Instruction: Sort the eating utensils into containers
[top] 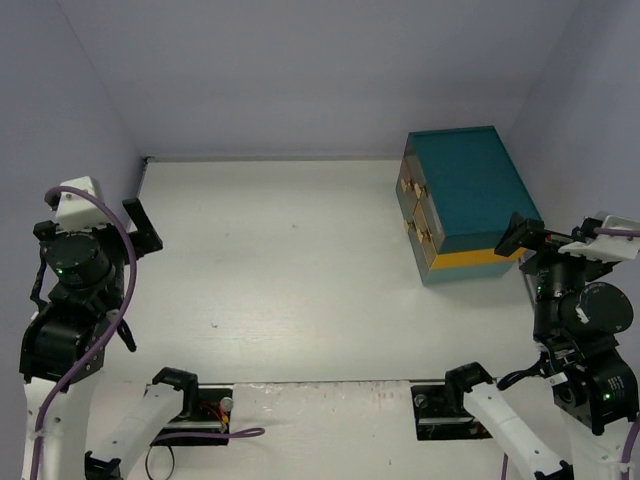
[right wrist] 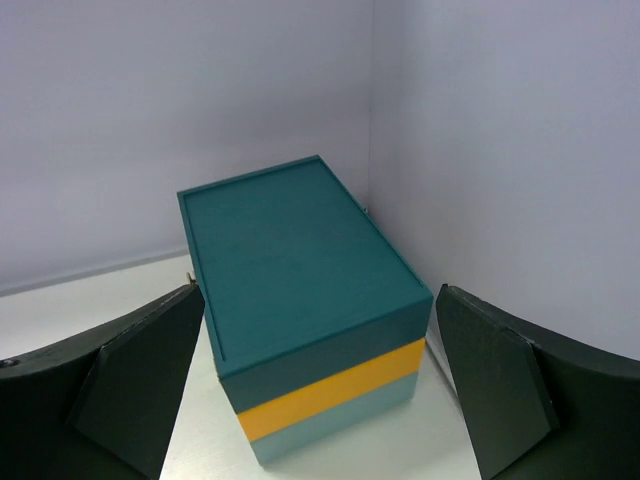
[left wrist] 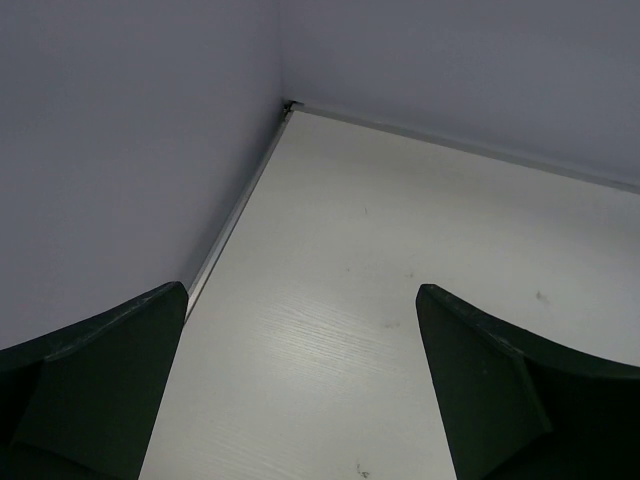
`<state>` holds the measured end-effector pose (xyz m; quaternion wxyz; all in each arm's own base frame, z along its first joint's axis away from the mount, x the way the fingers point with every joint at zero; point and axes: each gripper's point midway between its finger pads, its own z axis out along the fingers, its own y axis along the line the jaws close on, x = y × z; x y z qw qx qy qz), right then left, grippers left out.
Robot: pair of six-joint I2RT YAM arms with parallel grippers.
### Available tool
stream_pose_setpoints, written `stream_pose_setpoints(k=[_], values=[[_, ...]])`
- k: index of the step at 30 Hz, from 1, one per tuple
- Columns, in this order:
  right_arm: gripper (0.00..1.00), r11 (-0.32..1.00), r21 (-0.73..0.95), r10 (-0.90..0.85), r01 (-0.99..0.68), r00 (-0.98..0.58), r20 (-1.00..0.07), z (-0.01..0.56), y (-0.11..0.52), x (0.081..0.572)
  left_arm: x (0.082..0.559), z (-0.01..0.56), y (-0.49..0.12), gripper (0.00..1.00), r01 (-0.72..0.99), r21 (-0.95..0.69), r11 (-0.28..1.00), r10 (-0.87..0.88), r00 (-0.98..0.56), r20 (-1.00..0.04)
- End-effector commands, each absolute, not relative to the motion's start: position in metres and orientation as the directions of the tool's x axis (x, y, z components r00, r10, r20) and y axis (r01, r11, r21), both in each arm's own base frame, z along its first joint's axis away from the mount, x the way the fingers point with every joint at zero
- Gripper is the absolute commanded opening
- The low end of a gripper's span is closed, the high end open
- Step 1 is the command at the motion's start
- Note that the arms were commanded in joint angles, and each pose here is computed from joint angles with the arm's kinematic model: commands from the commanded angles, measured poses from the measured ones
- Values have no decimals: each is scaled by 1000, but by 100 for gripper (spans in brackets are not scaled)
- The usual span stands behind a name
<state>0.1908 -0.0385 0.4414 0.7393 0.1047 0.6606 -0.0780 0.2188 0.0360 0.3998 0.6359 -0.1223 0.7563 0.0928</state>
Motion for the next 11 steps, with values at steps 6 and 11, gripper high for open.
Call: stream_pose_setpoints(k=[6,11], values=[[100,978,63,30,198,166,-986,452,-30,191,210,390,42,97,-328,-4,945,-65,-176,-982],[100,990,54,32,127,171,-985,453,-18,192,207,388,42,97,-328,-9,945,-73,-182,-981]])
